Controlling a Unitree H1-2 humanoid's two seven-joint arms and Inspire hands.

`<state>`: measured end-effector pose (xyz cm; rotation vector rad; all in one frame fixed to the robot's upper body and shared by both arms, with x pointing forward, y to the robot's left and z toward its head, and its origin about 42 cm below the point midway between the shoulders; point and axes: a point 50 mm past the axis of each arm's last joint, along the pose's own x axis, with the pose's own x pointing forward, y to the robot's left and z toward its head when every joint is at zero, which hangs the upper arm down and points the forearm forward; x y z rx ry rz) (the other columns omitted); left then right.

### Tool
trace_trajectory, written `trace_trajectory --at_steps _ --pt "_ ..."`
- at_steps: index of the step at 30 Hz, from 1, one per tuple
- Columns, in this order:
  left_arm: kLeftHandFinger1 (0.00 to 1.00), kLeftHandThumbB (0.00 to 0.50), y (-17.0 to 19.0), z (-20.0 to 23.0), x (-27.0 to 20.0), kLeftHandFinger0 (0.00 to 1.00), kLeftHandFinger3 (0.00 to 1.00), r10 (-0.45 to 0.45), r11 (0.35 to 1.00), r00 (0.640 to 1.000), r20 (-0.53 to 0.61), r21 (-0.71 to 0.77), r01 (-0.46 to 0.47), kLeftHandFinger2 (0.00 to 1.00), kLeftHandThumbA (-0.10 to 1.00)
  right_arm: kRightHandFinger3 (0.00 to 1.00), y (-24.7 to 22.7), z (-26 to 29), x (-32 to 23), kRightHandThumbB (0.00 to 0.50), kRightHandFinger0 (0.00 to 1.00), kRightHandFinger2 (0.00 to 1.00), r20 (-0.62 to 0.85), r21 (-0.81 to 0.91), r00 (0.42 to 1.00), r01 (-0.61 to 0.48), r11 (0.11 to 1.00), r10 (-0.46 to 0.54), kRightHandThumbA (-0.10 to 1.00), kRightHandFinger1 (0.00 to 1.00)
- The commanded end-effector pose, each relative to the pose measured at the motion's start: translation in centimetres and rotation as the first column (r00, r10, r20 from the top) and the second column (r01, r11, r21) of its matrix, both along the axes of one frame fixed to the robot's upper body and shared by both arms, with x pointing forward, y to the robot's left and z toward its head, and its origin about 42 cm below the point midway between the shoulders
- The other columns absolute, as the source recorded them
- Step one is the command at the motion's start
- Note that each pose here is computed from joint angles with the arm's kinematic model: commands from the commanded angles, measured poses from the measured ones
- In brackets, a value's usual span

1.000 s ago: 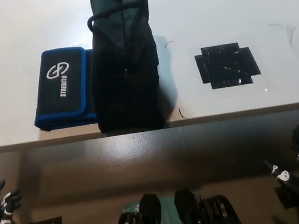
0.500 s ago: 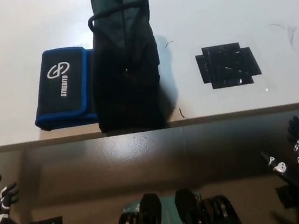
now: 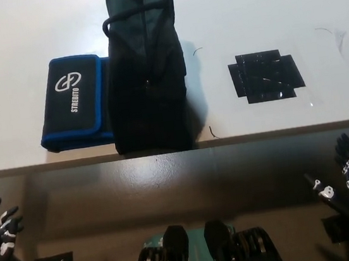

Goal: Use both hands to pick up the lunch bag on the right hand side and smoothly move it near the note book on the left hand side

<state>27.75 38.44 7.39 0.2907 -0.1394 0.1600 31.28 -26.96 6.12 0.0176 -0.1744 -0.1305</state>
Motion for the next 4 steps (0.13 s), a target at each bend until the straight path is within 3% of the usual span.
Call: trace_trajectory --at_steps 1,4 --pt "0.79 0.111 0.81 1.61 0.80 0.79 1.00 -0.019 0.999 0.998 0.066 0.035 0.017 0.84 0.78 1.00 -0.03 1.59 1.16 0.178 1.00 1.00 0.091 -0.018 0.996 -0.012 1.000 0.013 1.00 1.00" --pt "0.79 0.116 0.89 1.64 0.87 0.78 1.00 -0.018 0.998 0.998 0.060 0.058 0.014 0.84 0.80 1.00 -0.04 1.58 1.25 0.182 1.00 1.00 0.091 -0.015 0.996 -0.010 1.000 0.011 1.00 1.00"
